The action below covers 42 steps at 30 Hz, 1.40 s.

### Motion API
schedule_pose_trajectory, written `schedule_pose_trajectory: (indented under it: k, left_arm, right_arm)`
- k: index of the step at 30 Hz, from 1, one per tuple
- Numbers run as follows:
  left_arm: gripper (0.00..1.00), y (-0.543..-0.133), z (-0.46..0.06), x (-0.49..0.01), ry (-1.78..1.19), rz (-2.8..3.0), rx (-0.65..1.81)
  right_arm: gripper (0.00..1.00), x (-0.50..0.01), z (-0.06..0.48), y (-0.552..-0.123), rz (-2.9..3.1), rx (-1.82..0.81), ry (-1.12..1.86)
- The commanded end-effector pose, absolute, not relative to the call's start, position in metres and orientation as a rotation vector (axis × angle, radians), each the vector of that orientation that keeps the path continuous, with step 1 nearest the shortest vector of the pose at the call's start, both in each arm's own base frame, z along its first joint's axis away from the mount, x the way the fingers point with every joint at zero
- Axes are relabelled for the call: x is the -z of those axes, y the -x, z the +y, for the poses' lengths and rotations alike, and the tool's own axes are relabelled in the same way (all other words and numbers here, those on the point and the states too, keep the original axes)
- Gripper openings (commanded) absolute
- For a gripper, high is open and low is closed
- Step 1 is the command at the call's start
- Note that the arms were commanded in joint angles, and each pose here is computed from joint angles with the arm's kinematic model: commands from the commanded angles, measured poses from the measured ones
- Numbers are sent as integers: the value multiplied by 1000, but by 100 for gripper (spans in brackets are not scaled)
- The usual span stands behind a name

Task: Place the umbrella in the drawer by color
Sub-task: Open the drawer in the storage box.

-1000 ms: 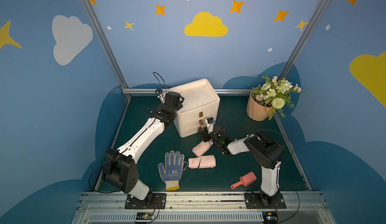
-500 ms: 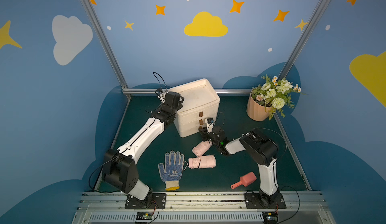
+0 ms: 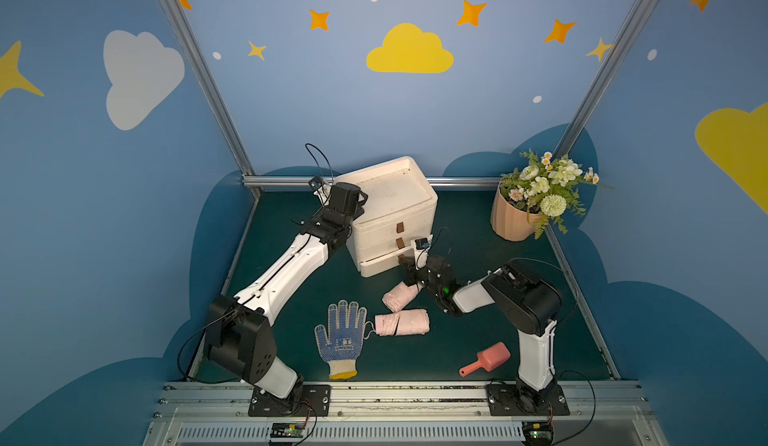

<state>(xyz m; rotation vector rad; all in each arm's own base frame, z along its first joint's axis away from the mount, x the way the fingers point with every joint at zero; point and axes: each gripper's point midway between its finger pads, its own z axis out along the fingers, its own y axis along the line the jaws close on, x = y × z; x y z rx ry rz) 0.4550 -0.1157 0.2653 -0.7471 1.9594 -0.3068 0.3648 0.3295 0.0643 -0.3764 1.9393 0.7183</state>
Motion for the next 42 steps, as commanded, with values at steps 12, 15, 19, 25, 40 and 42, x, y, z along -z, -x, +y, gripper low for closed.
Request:
schedule_pose_trajectory:
  k: [12, 15, 19, 25, 40, 42]
  left_arm:
    - [14, -482, -104, -185, 874, 2083, 160]
    - [12, -493, -109, -182, 840, 2072, 183]
    - [12, -501, -116, -179, 796, 2071, 201]
    - [12, -510, -116, -174, 759, 2051, 180]
    - [40, -485, -145, -204, 598, 2034, 443]
    - [49, -476, -148, -216, 552, 2027, 484]
  right_arm:
    - [0, -70, 300, -314, 1988, -805, 351]
    - [0, -65, 298, -306, 2005, -808, 355]
    - [0, -55, 295, -298, 2042, -801, 362]
    - [0, -48, 291, -285, 2085, -830, 326]
    - [27, -55, 287, -264, 2298, -758, 414]
    - [34, -68, 286, -253, 2347, -720, 539]
